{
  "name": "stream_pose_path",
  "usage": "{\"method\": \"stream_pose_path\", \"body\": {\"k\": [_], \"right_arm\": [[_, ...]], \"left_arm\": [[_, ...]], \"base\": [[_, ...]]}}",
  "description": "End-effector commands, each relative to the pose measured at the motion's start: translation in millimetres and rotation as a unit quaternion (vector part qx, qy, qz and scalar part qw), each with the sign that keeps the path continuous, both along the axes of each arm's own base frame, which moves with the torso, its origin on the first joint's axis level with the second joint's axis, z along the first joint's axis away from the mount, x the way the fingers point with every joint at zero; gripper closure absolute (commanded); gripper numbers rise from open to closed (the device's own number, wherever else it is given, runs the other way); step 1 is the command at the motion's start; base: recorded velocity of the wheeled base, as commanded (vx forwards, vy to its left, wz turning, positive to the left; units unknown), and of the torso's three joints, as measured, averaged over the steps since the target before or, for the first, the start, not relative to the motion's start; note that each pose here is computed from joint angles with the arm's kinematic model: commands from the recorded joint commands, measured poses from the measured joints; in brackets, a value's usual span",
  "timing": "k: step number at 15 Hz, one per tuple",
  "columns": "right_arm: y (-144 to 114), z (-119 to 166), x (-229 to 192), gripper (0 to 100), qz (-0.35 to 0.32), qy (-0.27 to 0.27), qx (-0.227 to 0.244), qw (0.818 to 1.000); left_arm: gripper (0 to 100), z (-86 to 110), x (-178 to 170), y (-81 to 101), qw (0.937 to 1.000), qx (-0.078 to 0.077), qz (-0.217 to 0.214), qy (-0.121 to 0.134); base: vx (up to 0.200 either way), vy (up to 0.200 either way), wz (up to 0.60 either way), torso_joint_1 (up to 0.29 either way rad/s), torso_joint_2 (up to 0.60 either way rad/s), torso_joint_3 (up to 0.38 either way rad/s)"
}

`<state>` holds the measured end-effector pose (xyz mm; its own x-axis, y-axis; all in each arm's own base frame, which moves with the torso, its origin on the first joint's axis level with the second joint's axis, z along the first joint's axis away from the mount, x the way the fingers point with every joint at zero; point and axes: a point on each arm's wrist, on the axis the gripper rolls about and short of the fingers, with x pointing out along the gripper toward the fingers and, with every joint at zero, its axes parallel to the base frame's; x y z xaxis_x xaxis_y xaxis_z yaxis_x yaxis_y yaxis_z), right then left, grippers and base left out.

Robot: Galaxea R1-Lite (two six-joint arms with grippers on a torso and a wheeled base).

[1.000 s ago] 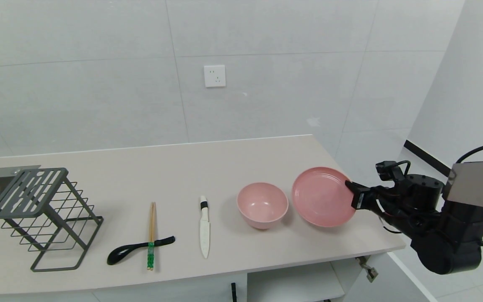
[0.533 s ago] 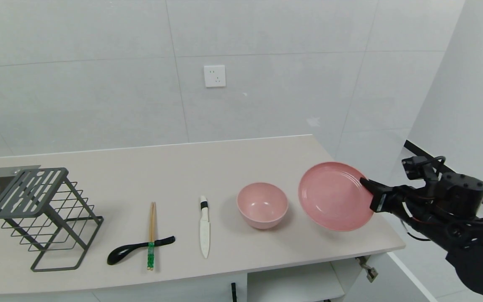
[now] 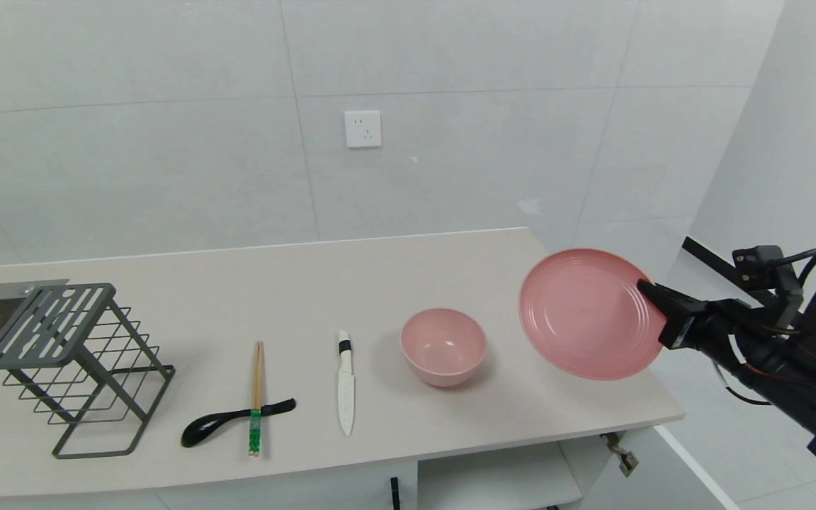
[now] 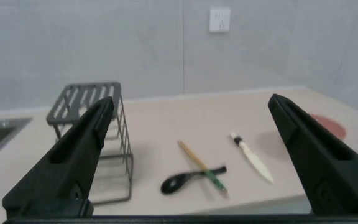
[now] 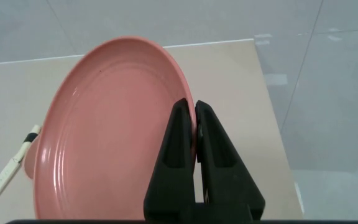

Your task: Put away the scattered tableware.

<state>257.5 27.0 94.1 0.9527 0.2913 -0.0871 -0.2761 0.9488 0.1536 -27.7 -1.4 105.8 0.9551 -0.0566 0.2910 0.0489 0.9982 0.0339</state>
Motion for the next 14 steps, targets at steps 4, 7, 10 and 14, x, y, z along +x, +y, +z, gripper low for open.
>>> {"method": "stream_pose_path", "body": {"k": [4, 7, 10, 14], "right_arm": [[0, 24, -17, 100, 0.004, -0.045, 0.0, 0.999], [2, 38, -27, 100, 0.013, -0.075, -0.005, 0.997], [1, 56, -40, 100, 0.033, -0.12, -0.014, 0.992], [1, 72, -51, 100, 0.039, -0.158, -0.013, 0.987]], "left_arm": [[0, 39.5, -9, -3.1, 0.9971, 0.008, -0.065, 0.038], [0, 54.2, 4, -3.9, 0.9911, -0.007, -0.094, 0.094], [0, 60.9, 24, -4.8, 0.9798, -0.031, -0.125, 0.153], [0, 80.9, 51, -6.1, 0.9706, -0.047, -0.145, 0.186]], "base": [[0.0, 0.0, 0.0, 0.0, 0.0, 0.0], [0.0, 0.0, 0.0, 0.0, 0.0, 0.0], [0.0, 0.0, 0.0, 0.0, 0.0, 0.0], [0.0, 0.0, 0.0, 0.0, 0.0, 0.0]]}}
